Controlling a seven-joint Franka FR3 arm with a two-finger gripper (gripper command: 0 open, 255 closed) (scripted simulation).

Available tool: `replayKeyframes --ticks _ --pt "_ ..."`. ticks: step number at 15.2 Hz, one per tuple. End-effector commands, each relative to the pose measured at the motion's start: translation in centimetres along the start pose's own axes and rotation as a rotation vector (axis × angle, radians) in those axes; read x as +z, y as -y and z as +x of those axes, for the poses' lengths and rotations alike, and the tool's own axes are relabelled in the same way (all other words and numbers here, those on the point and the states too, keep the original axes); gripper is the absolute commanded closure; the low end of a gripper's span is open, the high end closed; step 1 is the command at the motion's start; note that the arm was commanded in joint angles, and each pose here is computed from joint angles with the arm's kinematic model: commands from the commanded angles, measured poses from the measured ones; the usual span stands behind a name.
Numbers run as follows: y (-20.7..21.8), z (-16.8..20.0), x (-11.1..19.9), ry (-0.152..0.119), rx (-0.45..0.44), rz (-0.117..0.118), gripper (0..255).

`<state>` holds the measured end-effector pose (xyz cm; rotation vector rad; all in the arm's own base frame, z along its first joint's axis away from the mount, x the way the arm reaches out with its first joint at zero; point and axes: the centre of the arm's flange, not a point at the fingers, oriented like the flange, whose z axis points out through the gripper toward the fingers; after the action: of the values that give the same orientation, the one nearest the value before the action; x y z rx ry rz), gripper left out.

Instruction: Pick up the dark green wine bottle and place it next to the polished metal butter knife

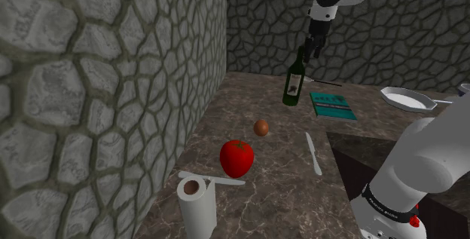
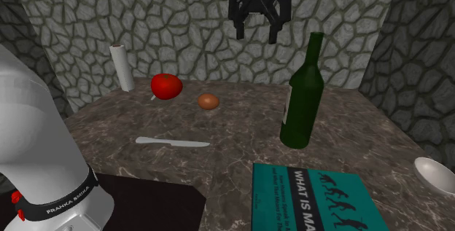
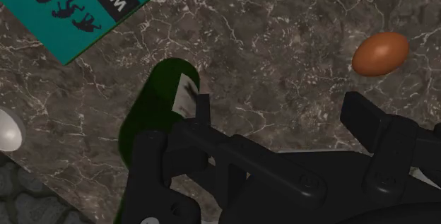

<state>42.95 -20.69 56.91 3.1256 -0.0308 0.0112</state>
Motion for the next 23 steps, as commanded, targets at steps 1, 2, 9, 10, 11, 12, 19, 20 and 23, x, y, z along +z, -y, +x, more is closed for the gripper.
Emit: replayKeyframes --ticks 1,2,9,10,11,12,19,20,23 --pt "-2.0 1.3 0.0 -0.019 -0.006 -0.005 0" --pt "-3.0 2.0 -0.2 -0.029 -0.008 -0.007 0" --pt "-9.6 6.8 -2.1 -0.096 -0.023 -0.020 0" --pt "-10.0 7.1 -2.3 -0.100 -0.024 -0.020 0" --pt "-10.0 7.2 -1.7 -0.100 -0.024 -0.020 0" --pt "-10.0 7.2 -1.2 -0.100 -0.024 -0.020 0" --pt "-10.1 7.5 1.7 -0.100 -0.024 -0.020 0" --pt "-10.1 7.5 1.7 -0.100 -0.024 -0.020 0" --pt "-10.1 7.5 1.7 -0.100 -0.024 -0.020 0"
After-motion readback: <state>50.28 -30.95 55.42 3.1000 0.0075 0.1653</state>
